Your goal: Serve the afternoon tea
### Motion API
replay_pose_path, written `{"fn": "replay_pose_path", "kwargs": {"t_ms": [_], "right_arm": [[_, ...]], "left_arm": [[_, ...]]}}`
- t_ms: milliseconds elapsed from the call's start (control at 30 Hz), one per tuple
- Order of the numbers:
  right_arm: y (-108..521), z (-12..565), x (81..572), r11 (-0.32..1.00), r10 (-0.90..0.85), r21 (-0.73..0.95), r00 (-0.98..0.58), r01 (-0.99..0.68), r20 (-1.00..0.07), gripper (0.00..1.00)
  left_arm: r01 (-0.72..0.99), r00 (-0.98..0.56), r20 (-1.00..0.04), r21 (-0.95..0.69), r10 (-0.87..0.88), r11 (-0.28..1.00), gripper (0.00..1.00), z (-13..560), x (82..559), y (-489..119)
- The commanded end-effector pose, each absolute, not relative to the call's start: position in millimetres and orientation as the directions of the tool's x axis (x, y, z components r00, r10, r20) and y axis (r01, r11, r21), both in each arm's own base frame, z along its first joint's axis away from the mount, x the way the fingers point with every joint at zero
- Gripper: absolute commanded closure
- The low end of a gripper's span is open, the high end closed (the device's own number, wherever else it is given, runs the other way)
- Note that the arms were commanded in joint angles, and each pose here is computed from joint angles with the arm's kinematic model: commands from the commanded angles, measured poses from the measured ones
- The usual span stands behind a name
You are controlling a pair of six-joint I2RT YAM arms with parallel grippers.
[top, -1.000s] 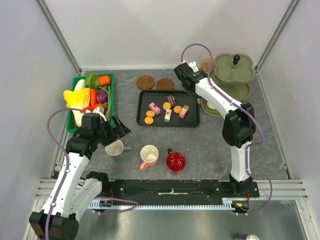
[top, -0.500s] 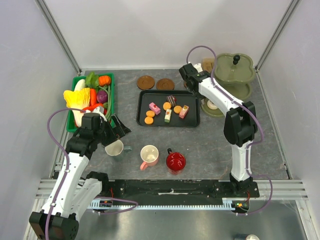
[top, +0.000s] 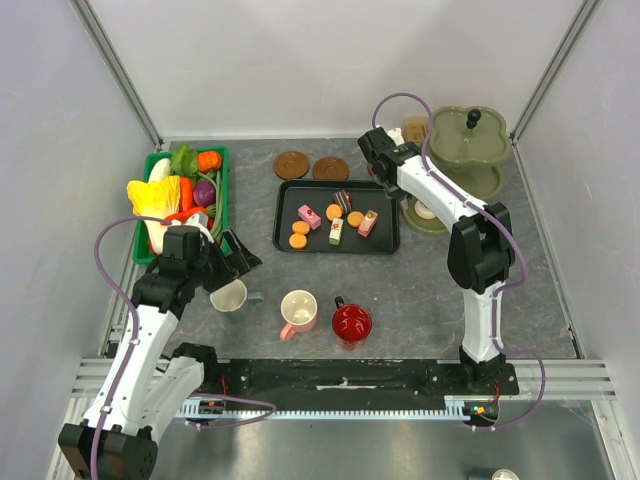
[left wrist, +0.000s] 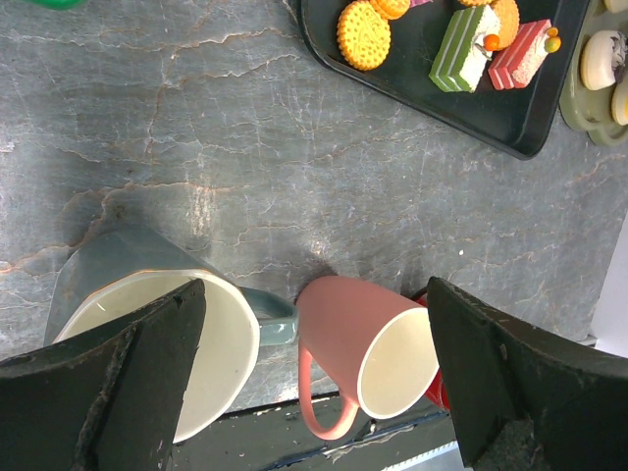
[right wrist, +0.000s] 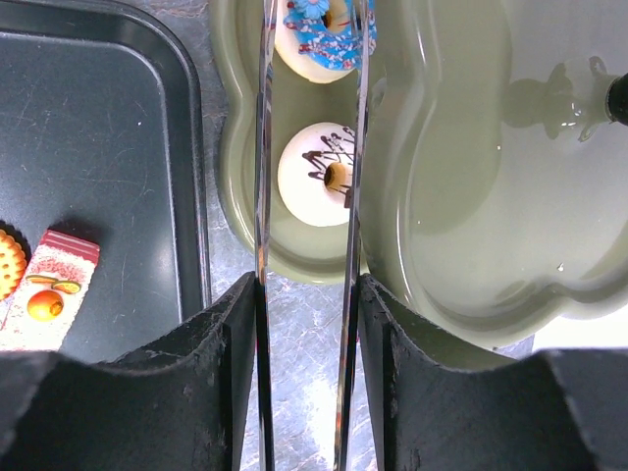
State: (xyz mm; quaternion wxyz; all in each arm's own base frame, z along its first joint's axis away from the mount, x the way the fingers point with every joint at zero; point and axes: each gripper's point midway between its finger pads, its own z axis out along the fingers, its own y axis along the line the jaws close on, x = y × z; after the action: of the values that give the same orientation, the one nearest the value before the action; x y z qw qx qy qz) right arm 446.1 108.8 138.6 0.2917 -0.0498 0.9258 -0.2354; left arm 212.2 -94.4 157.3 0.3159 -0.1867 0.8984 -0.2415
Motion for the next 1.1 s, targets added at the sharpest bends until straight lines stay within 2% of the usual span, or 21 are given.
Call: {"fn": "replay_pose_path", "kwargs": {"t_ms": [0,233,500,700,900,1067], "right_arm": [[106,165,452,0.89,-0.212,-0.446,-0.782,0.093,-0.586,0.5],[118,196,455,0.93,-0.201,-0.36,-0.723,0.07,-0.661,0.49],[154,220,435,0.973,-0.226,-0.203,-0.671,-0.114,-0.707,0.5],[180,237,391,0.976,-0.171,-0.038,-0.649,-0.214,-0.741,0.49],[192,243,339,0.975,-0.122,0.029,-0.638,-0.22,-0.76,0.48],[219,248,300,0.941,-0.085,0.143,-0.625,-0.306,-0.776,0.46]], "left_arm": [[-0.145,-0.716,-0.504,-0.57,-0.483,0.809,0.01,165,217,-97],[-0.147,-0.715,-0.504,-0.57,-0.485,0.809,0.01,165,217,-97],[-0.143,-0.715,-0.507,-0.568,-0.481,0.811,0.01,167,218,-97],[-0.145,-0.716,-0.502,-0.571,-0.484,0.808,0.01,170,218,-97],[-0.157,-0.711,-0.504,-0.566,-0.49,0.809,0.01,173,215,-95],[-0.191,-0.713,-0.496,-0.542,-0.495,0.819,0.01,169,210,-89]]}}
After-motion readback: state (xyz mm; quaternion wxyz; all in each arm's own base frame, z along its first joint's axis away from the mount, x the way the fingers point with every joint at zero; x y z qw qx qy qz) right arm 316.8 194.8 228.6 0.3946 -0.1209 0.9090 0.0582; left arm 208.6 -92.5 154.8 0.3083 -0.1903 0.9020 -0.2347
